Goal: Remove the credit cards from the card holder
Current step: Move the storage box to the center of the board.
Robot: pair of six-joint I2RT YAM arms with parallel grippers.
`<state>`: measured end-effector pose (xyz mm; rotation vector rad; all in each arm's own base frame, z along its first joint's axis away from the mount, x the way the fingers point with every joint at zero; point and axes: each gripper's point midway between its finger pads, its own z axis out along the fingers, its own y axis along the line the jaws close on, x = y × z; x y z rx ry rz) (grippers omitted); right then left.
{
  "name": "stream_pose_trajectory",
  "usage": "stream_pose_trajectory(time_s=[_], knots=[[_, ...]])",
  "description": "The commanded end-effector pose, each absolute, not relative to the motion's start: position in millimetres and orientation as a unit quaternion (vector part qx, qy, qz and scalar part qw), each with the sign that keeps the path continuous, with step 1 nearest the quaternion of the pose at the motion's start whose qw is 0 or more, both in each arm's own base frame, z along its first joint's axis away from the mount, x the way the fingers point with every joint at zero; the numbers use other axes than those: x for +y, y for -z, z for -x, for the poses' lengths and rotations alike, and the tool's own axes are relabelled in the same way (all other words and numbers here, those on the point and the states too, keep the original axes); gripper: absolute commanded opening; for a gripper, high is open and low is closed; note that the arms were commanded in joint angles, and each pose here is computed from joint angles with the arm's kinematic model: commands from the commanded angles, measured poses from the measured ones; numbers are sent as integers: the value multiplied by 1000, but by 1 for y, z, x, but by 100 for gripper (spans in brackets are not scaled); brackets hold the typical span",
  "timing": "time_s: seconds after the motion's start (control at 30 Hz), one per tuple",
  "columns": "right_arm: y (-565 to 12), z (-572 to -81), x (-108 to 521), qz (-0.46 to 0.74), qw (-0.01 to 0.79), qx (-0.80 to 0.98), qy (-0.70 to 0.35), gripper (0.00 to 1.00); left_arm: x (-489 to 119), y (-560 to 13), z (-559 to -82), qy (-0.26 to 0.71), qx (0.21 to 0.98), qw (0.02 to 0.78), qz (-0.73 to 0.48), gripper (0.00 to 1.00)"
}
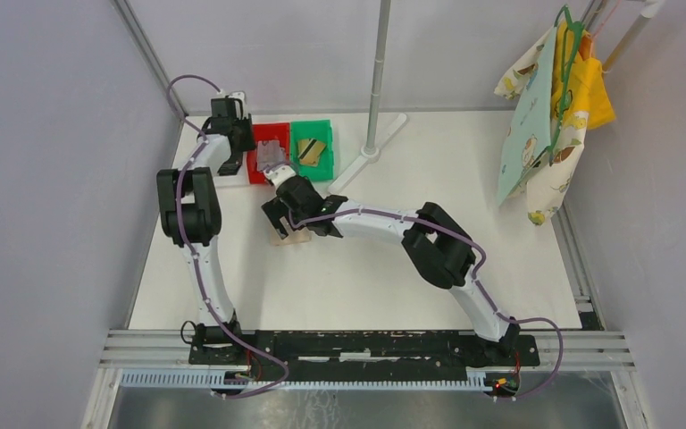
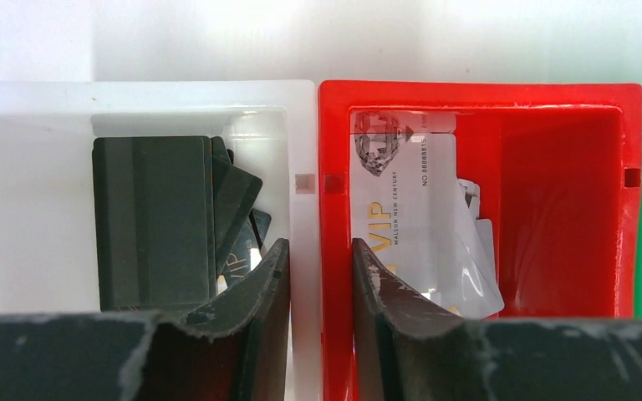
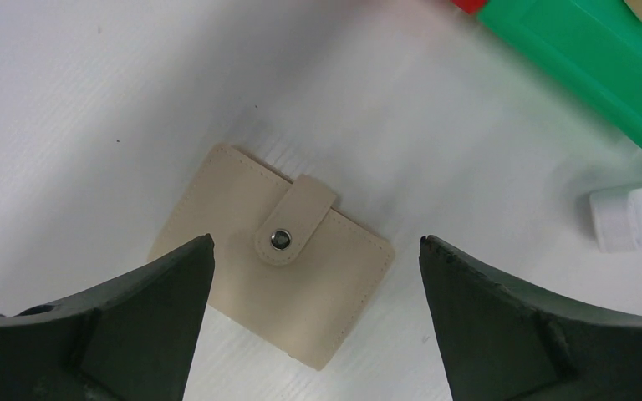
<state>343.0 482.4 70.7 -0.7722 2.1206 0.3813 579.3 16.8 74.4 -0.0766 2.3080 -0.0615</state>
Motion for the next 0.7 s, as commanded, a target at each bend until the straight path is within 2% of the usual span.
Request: stream_pose_trajectory(time_s=[0.0, 0.27, 0.5, 0.67], knots=[[-76, -343, 503, 329, 419, 828, -172, 98, 24, -82, -553, 9, 914, 404, 40, 21], [-43, -326, 508, 421, 377, 804, -187, 98, 34, -85, -498, -23, 919, 391, 56, 13], [-26, -294, 494, 447, 339, 799, -216, 98, 53, -90, -464, -64, 920, 383, 57, 9], [-9, -252, 468, 453, 315, 803, -225, 87, 83, -101, -447, -86, 918, 382, 58, 7]])
